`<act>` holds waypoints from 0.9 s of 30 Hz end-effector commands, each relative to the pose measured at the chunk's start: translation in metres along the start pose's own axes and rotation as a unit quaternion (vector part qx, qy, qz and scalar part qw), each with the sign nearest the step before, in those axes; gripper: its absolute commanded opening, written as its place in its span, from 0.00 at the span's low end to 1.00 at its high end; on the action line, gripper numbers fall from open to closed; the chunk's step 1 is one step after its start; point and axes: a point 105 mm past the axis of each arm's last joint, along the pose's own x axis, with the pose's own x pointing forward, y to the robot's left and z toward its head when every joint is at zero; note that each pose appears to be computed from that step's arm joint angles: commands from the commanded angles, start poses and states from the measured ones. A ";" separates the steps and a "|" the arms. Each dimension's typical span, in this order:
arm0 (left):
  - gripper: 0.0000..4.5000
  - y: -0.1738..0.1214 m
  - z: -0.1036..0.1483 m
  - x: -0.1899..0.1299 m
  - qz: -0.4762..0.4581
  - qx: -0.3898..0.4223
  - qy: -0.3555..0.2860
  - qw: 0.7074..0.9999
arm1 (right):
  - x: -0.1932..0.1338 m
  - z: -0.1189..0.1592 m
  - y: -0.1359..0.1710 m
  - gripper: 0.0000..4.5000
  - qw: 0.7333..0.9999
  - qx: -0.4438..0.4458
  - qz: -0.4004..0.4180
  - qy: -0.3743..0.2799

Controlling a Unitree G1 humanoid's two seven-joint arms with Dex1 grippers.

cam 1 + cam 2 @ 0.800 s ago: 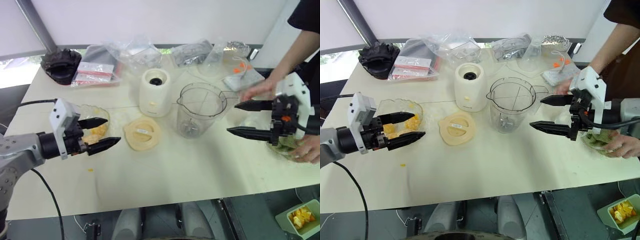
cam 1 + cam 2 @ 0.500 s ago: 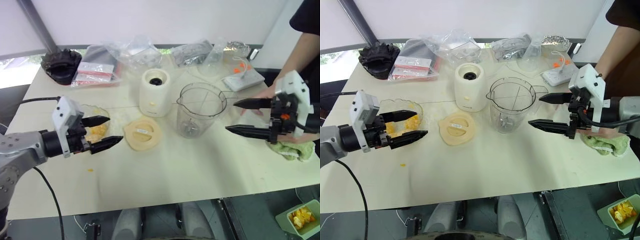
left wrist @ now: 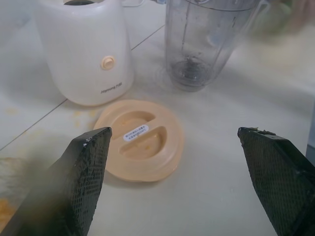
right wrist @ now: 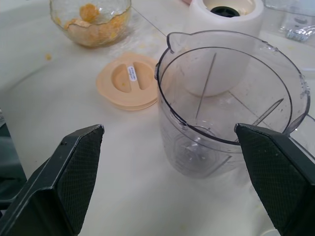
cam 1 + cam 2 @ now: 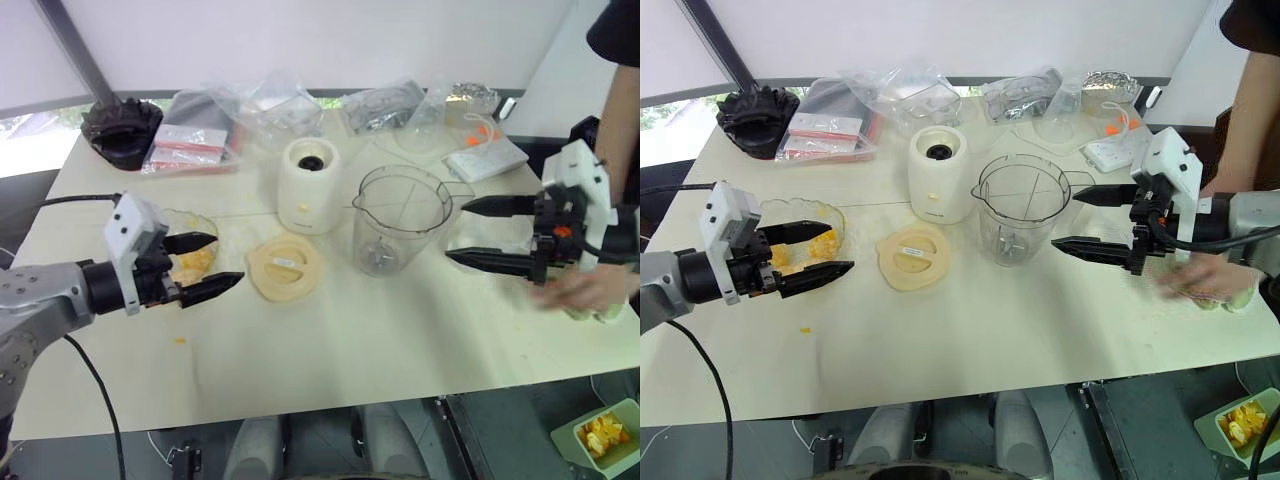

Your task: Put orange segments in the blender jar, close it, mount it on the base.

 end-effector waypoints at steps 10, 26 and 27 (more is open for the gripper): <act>0.95 0.065 -0.021 -0.032 0.132 0.024 0.111 0.985 | 0.002 0.011 -0.004 0.99 0.999 -0.027 -0.005 -0.021; 0.95 0.140 -0.087 -0.015 0.038 0.168 0.367 0.914 | 0.018 0.014 0.003 0.99 0.999 -0.026 0.025 -0.021; 0.95 0.143 -0.087 -0.013 0.034 0.174 0.371 0.912 | 0.018 0.015 0.005 0.99 0.999 -0.027 0.027 -0.020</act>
